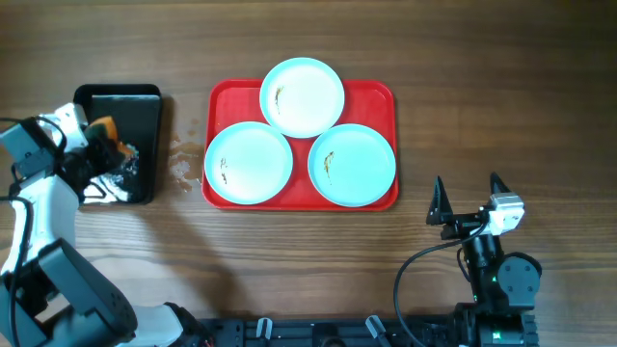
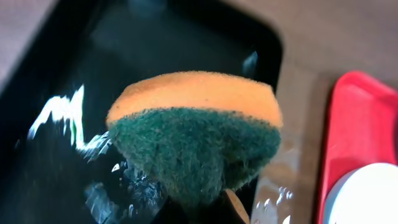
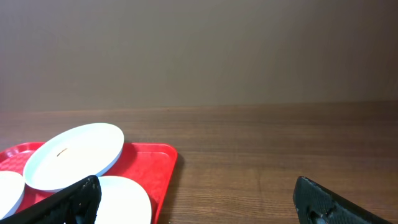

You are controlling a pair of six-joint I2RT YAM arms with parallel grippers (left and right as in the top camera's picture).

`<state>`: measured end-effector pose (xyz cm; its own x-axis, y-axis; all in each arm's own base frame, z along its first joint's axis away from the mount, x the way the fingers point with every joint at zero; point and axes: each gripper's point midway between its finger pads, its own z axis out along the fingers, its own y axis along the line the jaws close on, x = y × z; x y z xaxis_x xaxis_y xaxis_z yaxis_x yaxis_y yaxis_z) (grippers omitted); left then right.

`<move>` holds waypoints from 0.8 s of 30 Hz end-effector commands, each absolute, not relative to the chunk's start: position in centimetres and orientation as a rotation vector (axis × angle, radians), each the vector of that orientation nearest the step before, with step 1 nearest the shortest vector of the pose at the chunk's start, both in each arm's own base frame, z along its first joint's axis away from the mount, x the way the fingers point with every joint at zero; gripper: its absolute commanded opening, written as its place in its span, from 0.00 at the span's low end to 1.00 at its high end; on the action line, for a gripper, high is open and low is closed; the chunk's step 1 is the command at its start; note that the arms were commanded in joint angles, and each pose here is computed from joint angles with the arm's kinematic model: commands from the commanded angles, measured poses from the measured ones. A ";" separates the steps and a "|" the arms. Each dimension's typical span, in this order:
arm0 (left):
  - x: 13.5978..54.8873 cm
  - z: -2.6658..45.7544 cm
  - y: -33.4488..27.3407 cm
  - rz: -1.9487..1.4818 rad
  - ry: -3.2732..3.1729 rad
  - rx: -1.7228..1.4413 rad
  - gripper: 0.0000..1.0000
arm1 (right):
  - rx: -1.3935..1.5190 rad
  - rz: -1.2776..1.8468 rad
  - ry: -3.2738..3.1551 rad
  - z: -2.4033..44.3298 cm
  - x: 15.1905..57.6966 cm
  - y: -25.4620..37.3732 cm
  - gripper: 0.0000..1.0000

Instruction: Clean dirty plates on tray and stack at the side

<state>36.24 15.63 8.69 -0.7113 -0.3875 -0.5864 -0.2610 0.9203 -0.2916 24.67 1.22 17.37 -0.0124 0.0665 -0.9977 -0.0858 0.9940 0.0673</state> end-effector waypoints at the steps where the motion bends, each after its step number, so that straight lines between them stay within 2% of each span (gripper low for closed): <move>1: 38.8 17.7 14.6 -0.265 2.155 -0.230 0.04 | 0.013 0.112 1.571 17.5 24.7 0.8 0.99; 5: 39.2 26.9 13.6 -0.215 1.908 -0.091 0.04 | 0.013 0.112 1.571 17.5 24.7 0.8 1.00; 8: 38.7 29.0 13.3 -0.184 1.857 -0.067 0.04 | 0.013 0.111 1.571 17.5 24.7 0.8 1.00; 11: 38.4 24.3 15.2 -0.143 2.002 -0.217 0.04 | 0.013 0.111 1.571 17.5 24.7 0.8 1.00; 15: 37.7 11.9 17.3 -0.159 2.298 -0.440 0.04 | 0.013 0.112 1.571 17.5 24.7 0.8 1.00; 17: 37.6 8.8 17.2 -0.208 2.365 -0.477 0.04 | 0.013 0.111 1.571 17.5 24.7 0.8 1.00; 20: 38.2 9.6 16.9 -0.235 2.329 -0.445 0.04 | 0.013 0.112 1.571 17.5 24.7 0.8 1.00; 24: 40.0 18.8 14.8 -0.315 2.082 -0.256 0.04 | 0.013 0.112 1.571 17.5 24.7 0.8 1.00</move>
